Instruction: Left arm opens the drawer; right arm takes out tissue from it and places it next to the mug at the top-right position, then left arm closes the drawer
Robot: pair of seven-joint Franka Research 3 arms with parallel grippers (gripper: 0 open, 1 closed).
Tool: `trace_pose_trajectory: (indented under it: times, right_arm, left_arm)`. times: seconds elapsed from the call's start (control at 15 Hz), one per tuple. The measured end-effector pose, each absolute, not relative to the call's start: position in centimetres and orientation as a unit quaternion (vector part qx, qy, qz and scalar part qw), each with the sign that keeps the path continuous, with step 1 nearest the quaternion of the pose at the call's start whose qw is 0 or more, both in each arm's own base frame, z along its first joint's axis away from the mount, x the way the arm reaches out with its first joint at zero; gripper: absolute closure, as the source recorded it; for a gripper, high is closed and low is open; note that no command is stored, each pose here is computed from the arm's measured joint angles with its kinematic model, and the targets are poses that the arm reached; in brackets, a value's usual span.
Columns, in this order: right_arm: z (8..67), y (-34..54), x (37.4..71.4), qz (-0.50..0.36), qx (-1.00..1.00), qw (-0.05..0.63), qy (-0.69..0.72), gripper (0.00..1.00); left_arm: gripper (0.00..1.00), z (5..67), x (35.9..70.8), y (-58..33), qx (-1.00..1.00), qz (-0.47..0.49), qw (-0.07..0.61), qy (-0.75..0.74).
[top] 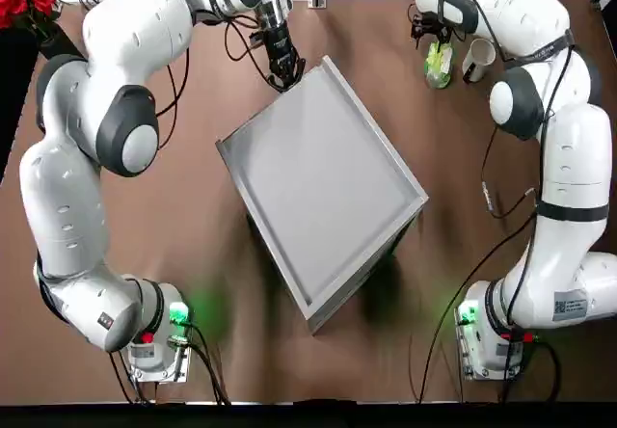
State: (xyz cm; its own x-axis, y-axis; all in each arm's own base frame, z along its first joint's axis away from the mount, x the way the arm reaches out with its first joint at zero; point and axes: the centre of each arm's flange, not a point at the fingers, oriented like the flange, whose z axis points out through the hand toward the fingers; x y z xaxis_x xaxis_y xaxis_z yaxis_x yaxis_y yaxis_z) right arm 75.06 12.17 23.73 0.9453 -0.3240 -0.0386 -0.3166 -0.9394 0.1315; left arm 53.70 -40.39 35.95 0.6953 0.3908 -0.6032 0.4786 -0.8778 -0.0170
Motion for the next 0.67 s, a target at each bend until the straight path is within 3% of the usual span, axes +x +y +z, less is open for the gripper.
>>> trace_pose_trajectory:
  times: [0.13, 0.47, 0.67]
  right_arm:
    - [24.2, 13.9, 74.9, -0.025, 0.986, 0.060, -0.152, 0.02]
    - [28.3, 17.2, 74.9, 0.003, 0.991, 0.049, -0.120, 0.00]
    - [31.8, 15.7, 74.6, -0.026, 0.995, 0.031, -0.088, 0.00]
  left_arm:
    - [0.99, 35.9, 53.4, -40.8, 0.918, -0.312, 0.070, 0.235]
    - [0.99, 35.8, 52.6, -41.8, 0.915, -0.320, 0.065, 0.237]
    - [0.99, 35.7, 52.5, -41.8, 0.915, -0.320, 0.065, 0.237]
